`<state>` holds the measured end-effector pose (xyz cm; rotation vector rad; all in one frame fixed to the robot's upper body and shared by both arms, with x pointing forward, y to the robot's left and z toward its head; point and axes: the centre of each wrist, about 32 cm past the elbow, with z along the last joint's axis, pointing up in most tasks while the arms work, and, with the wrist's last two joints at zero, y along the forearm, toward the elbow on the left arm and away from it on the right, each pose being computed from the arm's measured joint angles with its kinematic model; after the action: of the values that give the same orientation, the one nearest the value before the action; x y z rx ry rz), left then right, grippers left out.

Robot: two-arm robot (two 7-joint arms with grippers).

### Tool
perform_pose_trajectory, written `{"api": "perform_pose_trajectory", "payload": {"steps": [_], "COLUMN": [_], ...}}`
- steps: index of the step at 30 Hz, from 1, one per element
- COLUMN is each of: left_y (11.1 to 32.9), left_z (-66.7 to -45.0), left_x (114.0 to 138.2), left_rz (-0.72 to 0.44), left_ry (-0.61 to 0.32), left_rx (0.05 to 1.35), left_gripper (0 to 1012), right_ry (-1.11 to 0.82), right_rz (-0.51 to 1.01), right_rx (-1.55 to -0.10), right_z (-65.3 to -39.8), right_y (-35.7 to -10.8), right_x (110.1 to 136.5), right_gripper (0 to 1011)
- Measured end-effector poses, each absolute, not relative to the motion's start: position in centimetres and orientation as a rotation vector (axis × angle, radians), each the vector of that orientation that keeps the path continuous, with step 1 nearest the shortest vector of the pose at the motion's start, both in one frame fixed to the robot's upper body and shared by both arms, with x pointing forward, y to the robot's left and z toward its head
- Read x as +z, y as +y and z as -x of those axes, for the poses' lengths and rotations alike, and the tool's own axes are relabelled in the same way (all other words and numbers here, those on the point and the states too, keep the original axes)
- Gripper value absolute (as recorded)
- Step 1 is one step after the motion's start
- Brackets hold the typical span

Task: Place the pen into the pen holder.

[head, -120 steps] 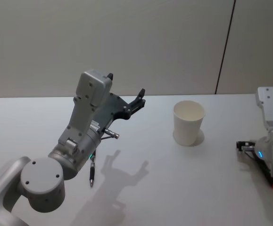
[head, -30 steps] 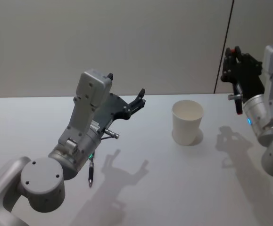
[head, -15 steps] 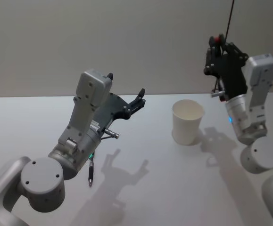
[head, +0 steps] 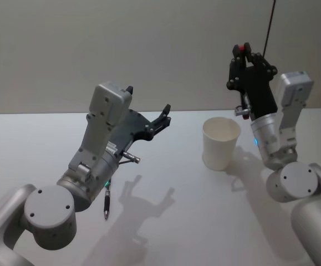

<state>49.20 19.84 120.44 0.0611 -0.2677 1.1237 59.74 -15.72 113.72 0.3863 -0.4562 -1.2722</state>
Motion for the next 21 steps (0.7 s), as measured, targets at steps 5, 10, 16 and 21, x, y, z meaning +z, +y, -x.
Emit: {"api": "perform_pose_trajectory", "payload": {"steps": [5, 10, 16, 21], "left_y": [19.8, 19.8, 19.8, 19.8], "left_z": [-49.2, -49.2, -49.2, -49.2], "left_x": [120.4, 120.4, 120.4, 120.4], "left_rz": [-0.061, -0.061, -0.061, -0.061], "left_ry": [-0.268, -0.268, -0.268, -0.268], "left_rx": [1.124, 1.124, 1.124, 1.124], "left_gripper": [1000, 1000, 1000, 1000], "right_ry": [-0.417, -0.381, -0.343, -0.325], "right_rz": [-0.392, -0.397, -0.404, -0.412], "right_rx": [-1.268, -1.263, -1.256, -1.247], "right_z": [-60.3, -60.7, -61.4, -61.7], "right_y": [-15.7, -15.9, -16.1, -16.2], "right_x": [113.3, 112.9, 112.6, 112.1], "right_gripper": [157, 157, 157, 157]}}
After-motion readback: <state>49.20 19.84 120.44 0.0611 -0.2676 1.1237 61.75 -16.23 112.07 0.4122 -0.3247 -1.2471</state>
